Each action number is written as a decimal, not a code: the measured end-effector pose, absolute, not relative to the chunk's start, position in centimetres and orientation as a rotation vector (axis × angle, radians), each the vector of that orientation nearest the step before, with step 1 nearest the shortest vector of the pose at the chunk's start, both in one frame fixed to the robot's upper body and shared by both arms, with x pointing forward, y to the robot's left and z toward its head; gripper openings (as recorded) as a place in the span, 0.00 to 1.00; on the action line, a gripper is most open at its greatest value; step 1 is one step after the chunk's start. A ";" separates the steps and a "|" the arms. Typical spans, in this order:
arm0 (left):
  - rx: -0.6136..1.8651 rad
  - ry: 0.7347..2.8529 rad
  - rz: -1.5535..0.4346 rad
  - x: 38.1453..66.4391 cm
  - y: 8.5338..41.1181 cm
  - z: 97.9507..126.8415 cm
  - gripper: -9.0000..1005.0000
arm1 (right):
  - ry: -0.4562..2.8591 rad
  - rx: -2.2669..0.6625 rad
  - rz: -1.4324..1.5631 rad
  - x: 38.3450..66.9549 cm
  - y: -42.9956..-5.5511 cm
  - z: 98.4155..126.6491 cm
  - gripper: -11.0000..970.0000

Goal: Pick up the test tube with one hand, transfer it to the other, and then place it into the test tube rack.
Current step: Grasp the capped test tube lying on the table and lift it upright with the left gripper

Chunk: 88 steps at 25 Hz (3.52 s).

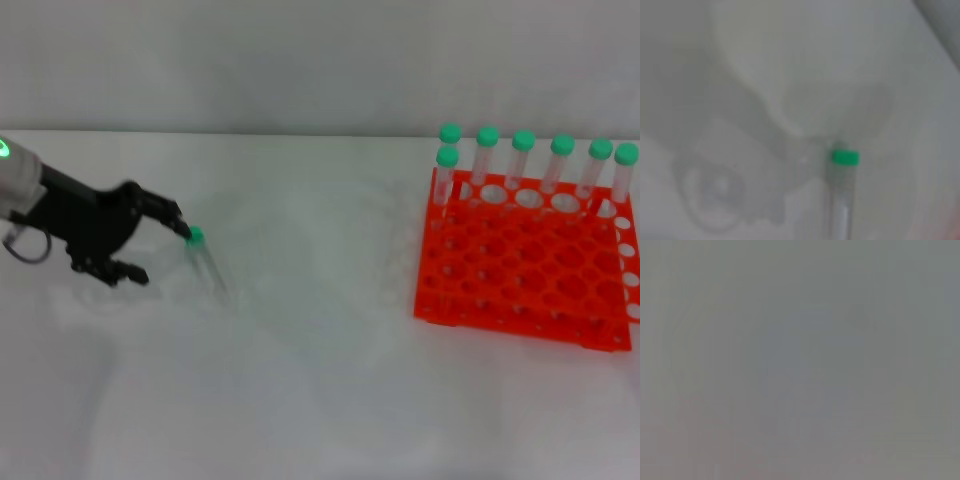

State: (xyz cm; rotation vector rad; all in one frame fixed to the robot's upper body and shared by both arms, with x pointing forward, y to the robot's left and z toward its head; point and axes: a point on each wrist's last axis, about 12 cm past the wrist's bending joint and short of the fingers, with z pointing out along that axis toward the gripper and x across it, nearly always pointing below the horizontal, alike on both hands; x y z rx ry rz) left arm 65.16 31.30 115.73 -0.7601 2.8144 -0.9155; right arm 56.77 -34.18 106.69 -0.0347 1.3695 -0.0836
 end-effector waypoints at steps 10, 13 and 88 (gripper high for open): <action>-0.650 2.905 -0.806 65.4 29.4 115.4 0.78 | 1.370 -0.047 -0.077 56.8 -34.0 106.7 0.91; -0.646 2.897 -0.780 65.5 29.5 115.3 0.78 | 1.371 -0.046 -0.077 56.7 -34.0 106.6 0.91; -0.422 2.833 -0.581 66.9 25.2 112.5 0.53 | 1.314 0.009 -0.020 57.3 -33.6 107.6 0.91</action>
